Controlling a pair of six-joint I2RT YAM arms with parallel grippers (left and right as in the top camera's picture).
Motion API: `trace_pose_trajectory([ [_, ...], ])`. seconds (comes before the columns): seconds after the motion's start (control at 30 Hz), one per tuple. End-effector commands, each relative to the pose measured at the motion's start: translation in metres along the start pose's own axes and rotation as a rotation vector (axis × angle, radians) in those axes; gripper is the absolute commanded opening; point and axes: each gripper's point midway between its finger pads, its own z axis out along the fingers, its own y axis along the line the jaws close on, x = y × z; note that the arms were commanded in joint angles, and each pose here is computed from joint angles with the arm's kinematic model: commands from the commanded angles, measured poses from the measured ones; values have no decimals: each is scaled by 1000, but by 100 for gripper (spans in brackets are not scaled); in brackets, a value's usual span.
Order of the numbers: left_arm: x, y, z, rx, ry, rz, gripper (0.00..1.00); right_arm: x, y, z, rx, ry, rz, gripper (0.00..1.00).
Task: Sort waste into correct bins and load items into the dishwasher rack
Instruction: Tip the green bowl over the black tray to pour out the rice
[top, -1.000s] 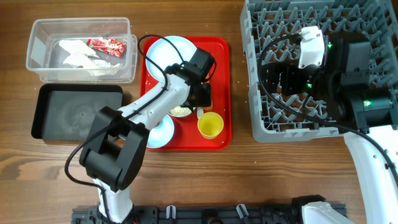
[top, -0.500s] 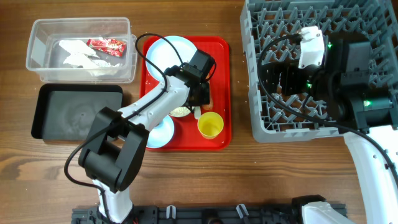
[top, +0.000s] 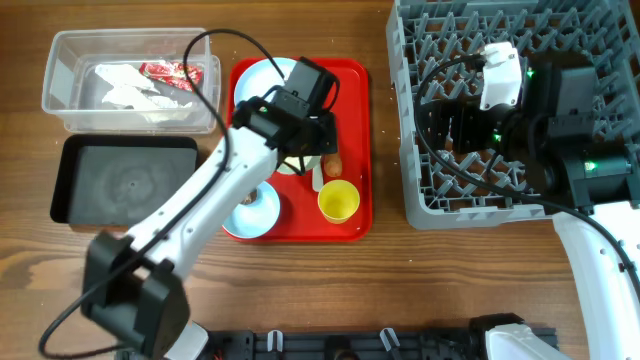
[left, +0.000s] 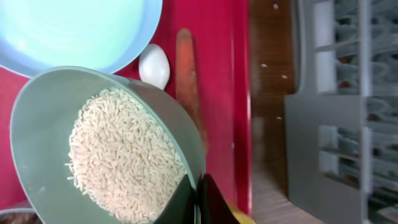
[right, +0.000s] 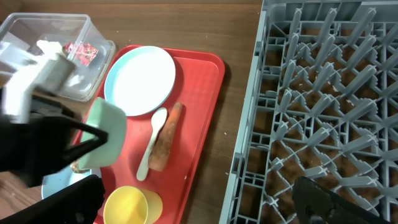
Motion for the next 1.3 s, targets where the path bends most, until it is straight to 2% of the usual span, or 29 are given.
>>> trace_pose_trajectory([
  [0.0,-20,8,-59,81,-86,-62,4,0,4,1,-20,1,10,100],
  [0.17,-18,89,-104,-30,-92,-241,4,-1,4,1,-20,0,10,100],
  [0.3,-9,162,-115,-130,-37,-332,4,-1,4,1,-20,0,10,100],
  [0.43,-4,211,-118,-137,-31,-417,4,-1,5,1,-20,0,10,100],
  [0.5,-8,237,-111,-36,-54,-462,4,-1,5,1,-20,-1,10,100],
  [0.7,-12,270,-85,219,-55,-516,4,0,5,1,-20,3,11,100],
  [0.9,-10,297,-72,411,-74,-572,4,0,5,0,-24,3,13,100],
  [1.07,-12,315,-75,577,-149,-622,4,0,5,0,-24,3,20,100],
  [1.27,-15,342,-104,684,-295,-691,4,0,5,0,-24,3,20,100],
])
